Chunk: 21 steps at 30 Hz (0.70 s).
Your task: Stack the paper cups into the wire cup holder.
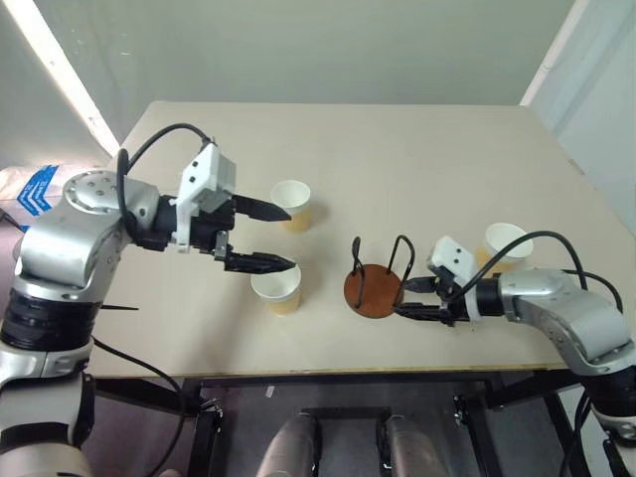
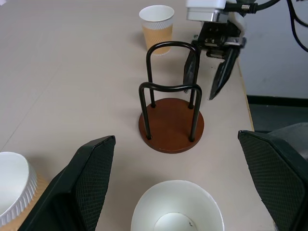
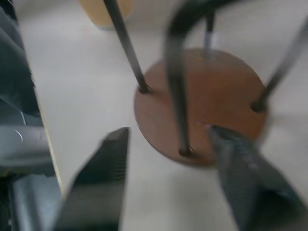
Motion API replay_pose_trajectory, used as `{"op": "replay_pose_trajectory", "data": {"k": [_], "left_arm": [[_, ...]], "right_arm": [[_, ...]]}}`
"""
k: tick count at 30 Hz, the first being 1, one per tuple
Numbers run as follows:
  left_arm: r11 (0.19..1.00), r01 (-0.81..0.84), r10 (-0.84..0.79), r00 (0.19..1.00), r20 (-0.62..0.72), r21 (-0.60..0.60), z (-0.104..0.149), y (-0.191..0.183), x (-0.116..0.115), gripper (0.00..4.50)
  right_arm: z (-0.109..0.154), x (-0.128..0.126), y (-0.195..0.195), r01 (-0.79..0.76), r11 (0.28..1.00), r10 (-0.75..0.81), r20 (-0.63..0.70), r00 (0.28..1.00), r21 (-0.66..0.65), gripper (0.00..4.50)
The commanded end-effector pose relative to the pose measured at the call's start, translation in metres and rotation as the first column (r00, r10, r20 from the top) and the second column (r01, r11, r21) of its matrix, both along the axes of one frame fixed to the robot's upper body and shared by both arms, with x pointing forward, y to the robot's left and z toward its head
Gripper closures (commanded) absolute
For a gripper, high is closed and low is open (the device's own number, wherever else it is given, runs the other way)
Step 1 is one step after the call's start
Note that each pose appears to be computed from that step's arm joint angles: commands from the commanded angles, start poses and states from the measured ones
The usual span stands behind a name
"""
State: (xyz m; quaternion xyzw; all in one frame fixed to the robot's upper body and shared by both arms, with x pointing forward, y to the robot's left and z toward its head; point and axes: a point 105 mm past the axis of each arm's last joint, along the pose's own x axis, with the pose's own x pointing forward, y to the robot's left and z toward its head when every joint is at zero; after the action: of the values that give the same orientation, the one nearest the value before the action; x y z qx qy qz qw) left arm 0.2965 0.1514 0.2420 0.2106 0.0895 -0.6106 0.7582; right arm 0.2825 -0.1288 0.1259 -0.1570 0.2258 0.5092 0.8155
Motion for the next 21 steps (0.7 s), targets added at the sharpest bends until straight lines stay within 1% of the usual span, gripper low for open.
{"op": "replay_pose_trajectory", "data": {"k": [1, 2, 6, 9, 14, 18, 20, 21], "left_arm": [[1.000, 0.017, -0.018, 0.999, 0.039, 0.026, 0.005, 0.001, -0.005, 0.00], [0.999, 0.022, -0.023, 0.999, 0.037, 0.033, 0.004, 0.002, -0.006, 0.00], [0.991, 0.083, -0.087, 0.996, 0.029, 0.104, -0.002, 0.011, -0.019, 0.00], [0.982, 0.113, -0.120, 0.992, 0.037, 0.151, -0.004, 0.018, -0.023, 0.00], [0.957, 0.159, -0.176, 0.983, 0.051, 0.241, -0.012, 0.026, -0.026, 0.00], [0.874, 0.197, -0.261, 0.961, 0.087, 0.445, -0.033, 0.034, -0.026, 0.00], [0.835, 0.205, -0.293, 0.951, 0.097, 0.511, -0.041, 0.036, -0.024, 0.00], [0.825, 0.217, -0.312, 0.945, 0.101, 0.522, -0.043, 0.034, -0.024, 0.00]], "right_arm": [[0.013, 0.001, -0.008, 0.034, 0.999, -0.034, 0.065, 0.997, 0.000, 0.57], [0.015, 0.000, -0.010, 0.042, 0.999, -0.042, 0.068, 0.997, 0.002, 0.29], [0.034, -0.009, -0.018, 0.094, 0.989, -0.099, 0.038, 0.994, 0.112, 0.29], [0.047, -0.015, -0.018, 0.129, 0.971, -0.135, 0.013, 0.991, 0.200, 0.29], [0.057, -0.020, -0.016, 0.145, 0.962, -0.153, 0.016, 0.988, 0.230, 0.29], [0.080, -0.024, -0.018, 0.121, 0.962, -0.142, 0.072, 0.987, 0.243, 0.29], [0.088, -0.022, -0.017, 0.113, 0.962, -0.141, 0.098, 0.985, 0.247, 0.29], [0.092, -0.021, -0.017, 0.111, 0.962, -0.142, 0.108, 0.984, 0.250, 0.29]]}}
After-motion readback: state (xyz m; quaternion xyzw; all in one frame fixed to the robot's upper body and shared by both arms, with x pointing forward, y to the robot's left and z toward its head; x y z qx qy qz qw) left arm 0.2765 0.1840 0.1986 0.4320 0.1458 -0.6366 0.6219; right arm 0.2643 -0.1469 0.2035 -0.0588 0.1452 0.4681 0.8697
